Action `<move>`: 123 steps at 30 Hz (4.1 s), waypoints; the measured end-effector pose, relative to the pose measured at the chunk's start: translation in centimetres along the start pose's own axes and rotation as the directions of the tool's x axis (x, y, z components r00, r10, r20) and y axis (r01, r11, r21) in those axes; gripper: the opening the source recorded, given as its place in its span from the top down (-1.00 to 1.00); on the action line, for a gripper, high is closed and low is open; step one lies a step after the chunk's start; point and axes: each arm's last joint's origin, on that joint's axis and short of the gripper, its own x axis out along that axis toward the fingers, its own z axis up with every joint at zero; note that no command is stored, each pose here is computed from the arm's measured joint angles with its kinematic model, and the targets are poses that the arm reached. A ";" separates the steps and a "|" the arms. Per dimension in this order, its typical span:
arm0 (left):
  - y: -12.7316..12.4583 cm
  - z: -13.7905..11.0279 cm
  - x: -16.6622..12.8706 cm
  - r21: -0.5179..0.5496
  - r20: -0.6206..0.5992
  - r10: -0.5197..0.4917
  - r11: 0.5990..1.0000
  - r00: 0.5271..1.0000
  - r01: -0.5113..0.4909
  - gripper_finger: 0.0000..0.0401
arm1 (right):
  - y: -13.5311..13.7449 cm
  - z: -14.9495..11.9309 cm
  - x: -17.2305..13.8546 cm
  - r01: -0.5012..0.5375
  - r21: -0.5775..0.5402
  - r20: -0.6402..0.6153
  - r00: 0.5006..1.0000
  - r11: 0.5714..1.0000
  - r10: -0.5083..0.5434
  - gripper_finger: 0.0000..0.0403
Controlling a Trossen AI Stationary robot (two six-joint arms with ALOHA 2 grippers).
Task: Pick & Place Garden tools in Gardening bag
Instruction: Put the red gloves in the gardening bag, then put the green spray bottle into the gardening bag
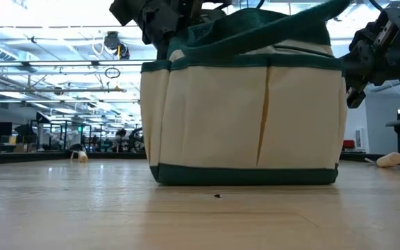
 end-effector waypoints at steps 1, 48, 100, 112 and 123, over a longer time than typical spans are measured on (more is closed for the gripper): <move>-0.1 0.0 0.0 0.002 -0.001 -0.001 1.000 1.000 0.001 0.50 | 0.0 0.0 0.0 0.000 0.000 0.000 1.000 1.000 0.000 1.00; -8.0 -11.3 -17.5 -0.566 -0.376 0.155 0.742 0.913 -0.359 -0.33 | 0.0 0.0 0.0 0.000 -0.003 -0.001 1.000 1.000 0.000 1.00; -7.0 -18.8 -15.3 -0.492 -0.703 0.273 0.480 0.657 -0.726 -0.06 | 0.0 0.0 0.0 0.001 -0.005 -0.001 1.000 1.000 -0.001 1.00; -7.1 -18.7 -15.3 -0.494 -0.700 0.271 0.484 0.661 -0.722 0.75 | 0.0 0.0 0.0 0.001 -0.005 0.000 1.000 1.000 -0.001 1.00; -8.7 -16.7 -15.7 -0.558 -0.625 0.178 0.579 0.760 -0.594 0.75 | 0.0 0.0 0.0 0.003 -0.057 0.001 1.000 0.998 -0.003 1.00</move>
